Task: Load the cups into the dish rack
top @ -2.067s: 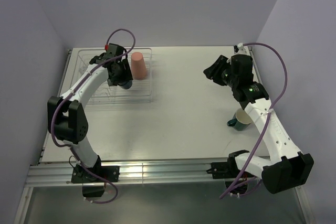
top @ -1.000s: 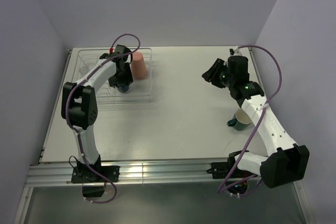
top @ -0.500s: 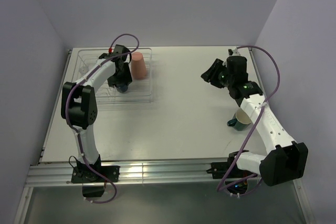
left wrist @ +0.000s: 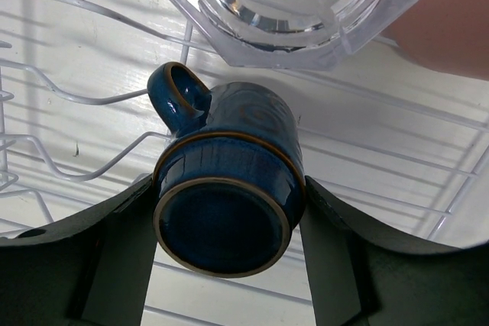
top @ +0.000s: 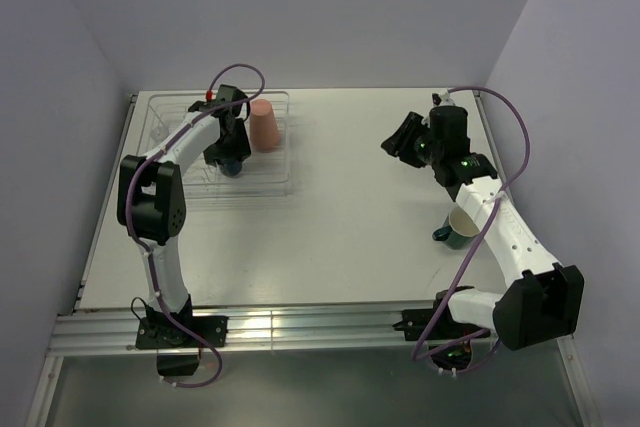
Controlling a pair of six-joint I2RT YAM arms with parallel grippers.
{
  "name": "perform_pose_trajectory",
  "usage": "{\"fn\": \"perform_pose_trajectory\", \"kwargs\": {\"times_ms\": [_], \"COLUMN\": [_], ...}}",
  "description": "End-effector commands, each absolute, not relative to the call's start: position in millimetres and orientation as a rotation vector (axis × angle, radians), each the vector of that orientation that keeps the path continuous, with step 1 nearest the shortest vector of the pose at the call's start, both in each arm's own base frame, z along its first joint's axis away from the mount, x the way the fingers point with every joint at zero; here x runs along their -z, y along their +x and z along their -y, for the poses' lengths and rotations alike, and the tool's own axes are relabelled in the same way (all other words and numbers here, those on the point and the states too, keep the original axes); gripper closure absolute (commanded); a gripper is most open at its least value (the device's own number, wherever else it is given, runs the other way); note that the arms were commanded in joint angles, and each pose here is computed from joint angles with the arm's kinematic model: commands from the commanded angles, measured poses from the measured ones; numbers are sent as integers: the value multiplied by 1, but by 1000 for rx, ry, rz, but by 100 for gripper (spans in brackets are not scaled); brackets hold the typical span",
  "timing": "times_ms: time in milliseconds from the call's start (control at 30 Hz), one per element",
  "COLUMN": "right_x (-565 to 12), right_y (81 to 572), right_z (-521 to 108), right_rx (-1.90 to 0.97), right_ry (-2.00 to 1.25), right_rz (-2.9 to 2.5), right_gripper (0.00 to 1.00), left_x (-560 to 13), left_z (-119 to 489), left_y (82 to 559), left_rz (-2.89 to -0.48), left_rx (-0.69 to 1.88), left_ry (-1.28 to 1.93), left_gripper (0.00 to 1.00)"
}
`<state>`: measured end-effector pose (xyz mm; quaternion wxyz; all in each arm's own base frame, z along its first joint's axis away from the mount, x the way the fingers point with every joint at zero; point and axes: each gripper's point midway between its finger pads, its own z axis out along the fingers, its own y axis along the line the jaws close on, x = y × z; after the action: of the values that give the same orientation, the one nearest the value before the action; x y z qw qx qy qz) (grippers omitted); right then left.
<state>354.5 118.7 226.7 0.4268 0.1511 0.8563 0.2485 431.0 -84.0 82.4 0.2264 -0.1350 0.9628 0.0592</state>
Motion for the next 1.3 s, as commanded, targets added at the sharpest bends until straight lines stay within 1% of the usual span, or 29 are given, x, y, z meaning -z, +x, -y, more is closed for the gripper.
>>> {"fn": "perform_pose_trajectory", "kwargs": {"times_ms": [0, 33, 200, 1267], "right_x": [-234, -234, -232, -230], "right_y": [361, 361, 360, 359], "right_z": [-116, -116, -117, -119], "right_rx": [-619, -621, -623, -638], "right_ry": [363, 362, 361, 351], "right_rz": [-2102, -2101, -2106, -2110], "right_gripper": [52, 52, 52, 52], "left_x": [-78, -78, -81, -115], "left_z": [78, 78, 78, 73], "left_y": [440, 440, 442, 441], "left_rz": [-2642, -2641, -2631, -2557], "left_rx": [-189, -191, -190, -187], "left_ry": [-370, -370, -368, -379], "left_gripper": [29, 27, 25, 22]}}
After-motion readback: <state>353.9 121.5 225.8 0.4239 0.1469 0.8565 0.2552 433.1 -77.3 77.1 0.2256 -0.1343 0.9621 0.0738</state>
